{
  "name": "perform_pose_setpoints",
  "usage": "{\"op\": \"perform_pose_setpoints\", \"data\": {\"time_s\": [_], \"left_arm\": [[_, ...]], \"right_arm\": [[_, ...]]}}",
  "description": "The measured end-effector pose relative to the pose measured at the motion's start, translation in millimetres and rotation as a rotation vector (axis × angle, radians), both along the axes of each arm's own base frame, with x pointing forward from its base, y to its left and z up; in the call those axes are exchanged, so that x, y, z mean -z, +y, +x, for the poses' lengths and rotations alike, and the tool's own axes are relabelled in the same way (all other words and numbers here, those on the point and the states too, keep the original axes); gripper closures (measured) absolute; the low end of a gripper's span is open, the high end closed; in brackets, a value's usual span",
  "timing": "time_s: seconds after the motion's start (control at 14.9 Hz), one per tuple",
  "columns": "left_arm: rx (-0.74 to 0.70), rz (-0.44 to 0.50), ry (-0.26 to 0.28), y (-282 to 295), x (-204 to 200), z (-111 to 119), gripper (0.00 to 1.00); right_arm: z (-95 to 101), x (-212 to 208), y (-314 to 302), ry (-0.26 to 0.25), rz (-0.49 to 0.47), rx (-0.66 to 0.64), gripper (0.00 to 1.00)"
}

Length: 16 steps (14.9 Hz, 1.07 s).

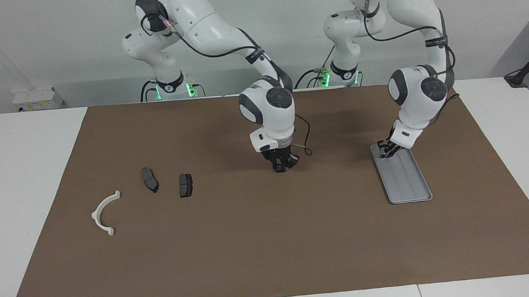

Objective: Place bearing gear from tray to pile

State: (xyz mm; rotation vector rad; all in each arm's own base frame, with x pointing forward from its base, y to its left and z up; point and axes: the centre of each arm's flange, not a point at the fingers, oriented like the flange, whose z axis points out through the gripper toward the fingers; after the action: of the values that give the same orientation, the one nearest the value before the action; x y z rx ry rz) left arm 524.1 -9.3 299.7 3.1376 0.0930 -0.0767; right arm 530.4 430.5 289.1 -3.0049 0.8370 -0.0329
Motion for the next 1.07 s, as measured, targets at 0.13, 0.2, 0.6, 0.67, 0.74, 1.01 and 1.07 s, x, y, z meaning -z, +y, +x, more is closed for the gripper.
{"op": "perform_pose_setpoints", "data": {"time_s": [0.13,0.2,0.6,0.67,0.74,1.01,1.07], "left_arm": [[-0.002,0.000,0.000,0,-1,1,0.76],[-0.010,-0.003,0.002,0,-3,2,0.76],[-0.173,-0.048,-0.011,-53,-60,34,0.76],[-0.210,-0.049,-0.018,-83,-63,34,0.76],[-0.249,-0.051,-0.026,-119,-67,32,0.76],[-0.383,-0.073,-0.042,-268,-82,22,0.76],[-0.410,-0.074,-0.035,-300,-75,20,0.76]], "right_arm": [[4.7,-6,-2,0.009,-0.010,-0.008,0.65],[10.8,-16,-5,0.019,-0.021,-0.027,0.65],[75.5,-159,-103,0.088,-0.056,-0.276,0.65],[80.5,-180,-126,0.093,-0.054,-0.337,0.65],[86.4,-195,-152,0.093,-0.051,-0.406,0.65],[125.5,-199,-278,0.093,-0.036,-0.636,0.65],[134.5,-188,-312,0.088,-0.032,-0.671,0.65]]}}
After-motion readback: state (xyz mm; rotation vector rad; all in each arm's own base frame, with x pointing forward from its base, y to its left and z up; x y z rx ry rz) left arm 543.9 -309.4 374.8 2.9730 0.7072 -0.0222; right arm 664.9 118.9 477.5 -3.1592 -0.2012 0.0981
